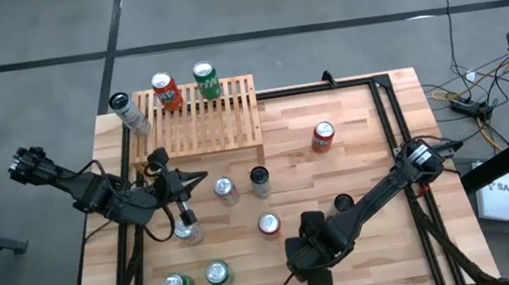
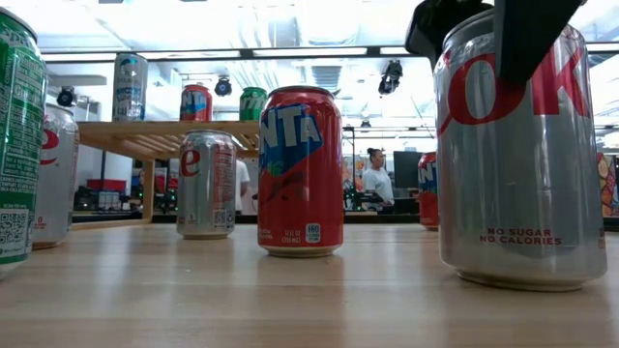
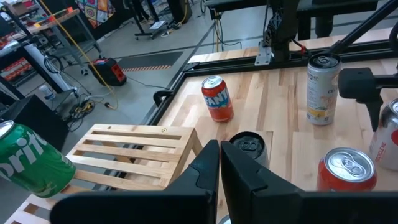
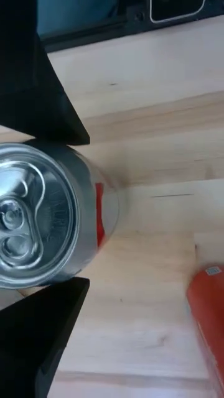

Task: Place canned beverage on shelf
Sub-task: Put the bottom red/silver soda can on the shelf

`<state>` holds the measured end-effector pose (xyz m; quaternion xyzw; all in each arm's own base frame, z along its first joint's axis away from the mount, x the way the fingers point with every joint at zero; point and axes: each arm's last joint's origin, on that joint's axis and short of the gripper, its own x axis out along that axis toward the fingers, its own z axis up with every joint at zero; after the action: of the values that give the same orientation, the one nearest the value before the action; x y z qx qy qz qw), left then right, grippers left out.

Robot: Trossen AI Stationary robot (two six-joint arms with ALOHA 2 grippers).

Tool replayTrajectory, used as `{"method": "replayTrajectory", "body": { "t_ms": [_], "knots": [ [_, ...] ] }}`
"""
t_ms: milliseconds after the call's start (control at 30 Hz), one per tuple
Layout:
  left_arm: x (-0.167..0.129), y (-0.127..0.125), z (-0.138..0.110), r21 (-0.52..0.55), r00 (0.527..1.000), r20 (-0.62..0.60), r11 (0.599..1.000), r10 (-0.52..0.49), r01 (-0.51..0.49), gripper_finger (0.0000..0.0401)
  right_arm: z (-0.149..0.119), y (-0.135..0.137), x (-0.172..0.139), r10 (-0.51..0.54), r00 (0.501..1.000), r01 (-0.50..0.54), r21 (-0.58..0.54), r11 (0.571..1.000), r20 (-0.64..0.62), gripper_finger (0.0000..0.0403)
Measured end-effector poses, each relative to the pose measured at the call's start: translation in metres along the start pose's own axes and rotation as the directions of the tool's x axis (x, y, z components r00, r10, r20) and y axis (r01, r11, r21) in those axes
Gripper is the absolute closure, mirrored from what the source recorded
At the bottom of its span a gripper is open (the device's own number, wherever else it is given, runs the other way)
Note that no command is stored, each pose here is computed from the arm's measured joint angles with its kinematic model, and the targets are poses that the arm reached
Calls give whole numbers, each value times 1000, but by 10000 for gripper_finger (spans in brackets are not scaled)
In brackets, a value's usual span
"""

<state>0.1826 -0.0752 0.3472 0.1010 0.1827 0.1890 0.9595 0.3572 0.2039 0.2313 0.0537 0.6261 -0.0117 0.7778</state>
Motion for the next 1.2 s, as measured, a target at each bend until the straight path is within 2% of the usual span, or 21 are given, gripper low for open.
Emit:
{"method": "replayTrajectory", "body": {
  "t_ms": [167,367,500,733,1200],
  "knots": [
    [0,0,0,0,1000,0,1000,0,0,401,1,-2,0,16,1000,-16,18,1000,-12,116],
    [0,0,0,1,1000,0,1000,0,0,401,3,-5,-1,19,1000,-18,48,999,-20,118],
    [0,0,0,1,1000,0,1000,0,0,401,1,-10,-9,10,997,-6,68,998,-71,118],
    [0,0,0,1,1000,-1,1000,0,0,401,10,-15,-54,-9,997,14,79,997,-71,118],
    [0,0,0,1,1000,-1,1000,0,0,401,28,-41,-150,-38,992,30,68,997,121,118]
  ]
}}
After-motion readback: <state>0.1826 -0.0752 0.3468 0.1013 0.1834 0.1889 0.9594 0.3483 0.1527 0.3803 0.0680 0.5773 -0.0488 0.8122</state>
